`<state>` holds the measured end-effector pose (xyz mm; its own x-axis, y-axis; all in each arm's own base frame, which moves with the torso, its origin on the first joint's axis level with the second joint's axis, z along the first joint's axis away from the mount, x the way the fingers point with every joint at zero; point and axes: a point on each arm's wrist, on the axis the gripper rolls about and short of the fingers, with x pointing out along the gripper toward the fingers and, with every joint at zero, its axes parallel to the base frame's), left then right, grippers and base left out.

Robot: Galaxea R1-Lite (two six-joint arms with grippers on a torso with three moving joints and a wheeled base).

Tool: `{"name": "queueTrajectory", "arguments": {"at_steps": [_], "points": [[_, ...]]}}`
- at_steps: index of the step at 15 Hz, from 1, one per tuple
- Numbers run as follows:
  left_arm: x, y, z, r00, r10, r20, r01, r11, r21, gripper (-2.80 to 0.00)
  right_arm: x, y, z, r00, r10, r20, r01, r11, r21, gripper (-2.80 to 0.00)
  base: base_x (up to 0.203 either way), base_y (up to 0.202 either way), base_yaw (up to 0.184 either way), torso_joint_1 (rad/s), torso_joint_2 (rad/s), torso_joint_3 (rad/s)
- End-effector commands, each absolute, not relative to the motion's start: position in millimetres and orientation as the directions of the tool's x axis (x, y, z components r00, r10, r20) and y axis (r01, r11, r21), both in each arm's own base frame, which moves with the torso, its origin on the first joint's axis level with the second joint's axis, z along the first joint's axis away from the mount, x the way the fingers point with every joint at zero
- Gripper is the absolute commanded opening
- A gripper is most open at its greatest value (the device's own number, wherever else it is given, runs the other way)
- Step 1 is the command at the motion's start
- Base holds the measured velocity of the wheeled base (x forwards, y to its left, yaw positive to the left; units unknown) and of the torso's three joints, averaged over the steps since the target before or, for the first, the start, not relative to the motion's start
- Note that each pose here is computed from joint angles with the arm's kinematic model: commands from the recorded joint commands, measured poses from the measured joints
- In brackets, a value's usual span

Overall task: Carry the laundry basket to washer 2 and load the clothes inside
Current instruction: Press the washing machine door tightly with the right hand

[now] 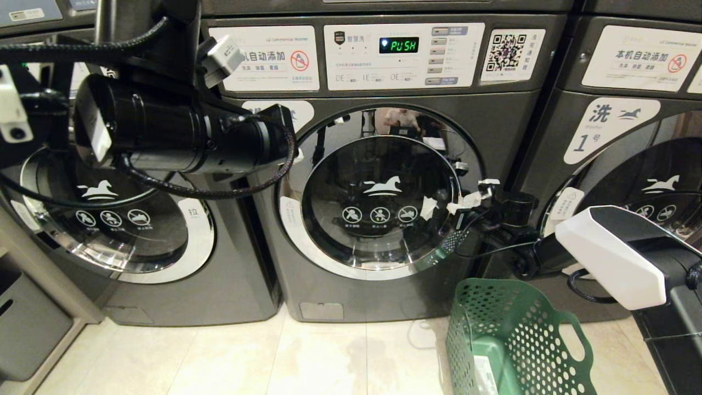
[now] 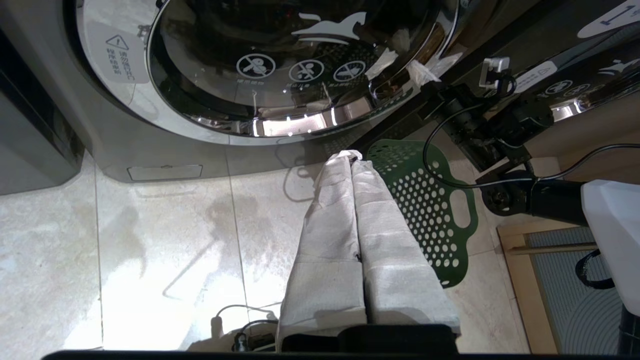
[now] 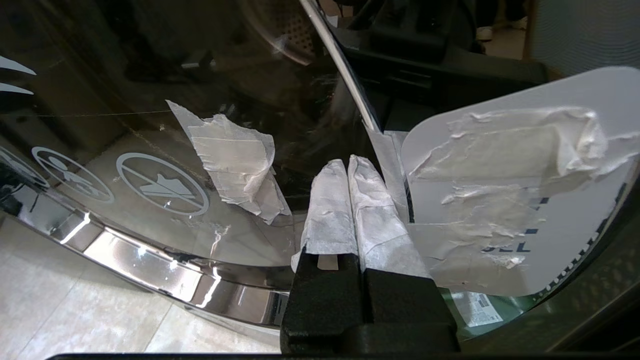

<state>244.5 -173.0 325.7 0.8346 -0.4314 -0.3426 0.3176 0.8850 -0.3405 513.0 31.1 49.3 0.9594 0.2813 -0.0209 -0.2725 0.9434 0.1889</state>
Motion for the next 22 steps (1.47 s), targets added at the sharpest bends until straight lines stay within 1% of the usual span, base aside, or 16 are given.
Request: {"name": "queueTrajectory", "arguments": {"at_steps": [1, 9, 22], "points": [[242.7, -171.5, 324.8, 0.834, -0.429, -0.346, 0.314, 0.886, -0.341, -2.80, 515.3, 30.3, 41.8, 0.962, 0.271, -0.029, -0.261, 0.946, 0.191, -2.80, 0.000, 0.000, 0.000, 0.000, 0.00, 0.000], [243.4, -172.6, 324.7, 0.834, -0.432, -0.343, 0.317, 0.884, -0.343, -2.80, 522.4, 8.1, 48.9, 0.978, 0.210, 0.007, -0.208, 0.963, 0.168, -2.80, 0.000, 0.000, 0.000, 0.000, 0.00, 0.000], [241.8, -171.3, 326.5, 0.848, -0.411, -0.335, 0.299, 0.892, -0.338, -2.80, 534.5, -6.8, 49.2, 0.982, 0.182, 0.043, -0.186, 0.970, 0.154, -2.80, 0.000, 0.000, 0.000, 0.000, 0.00, 0.000]]}}
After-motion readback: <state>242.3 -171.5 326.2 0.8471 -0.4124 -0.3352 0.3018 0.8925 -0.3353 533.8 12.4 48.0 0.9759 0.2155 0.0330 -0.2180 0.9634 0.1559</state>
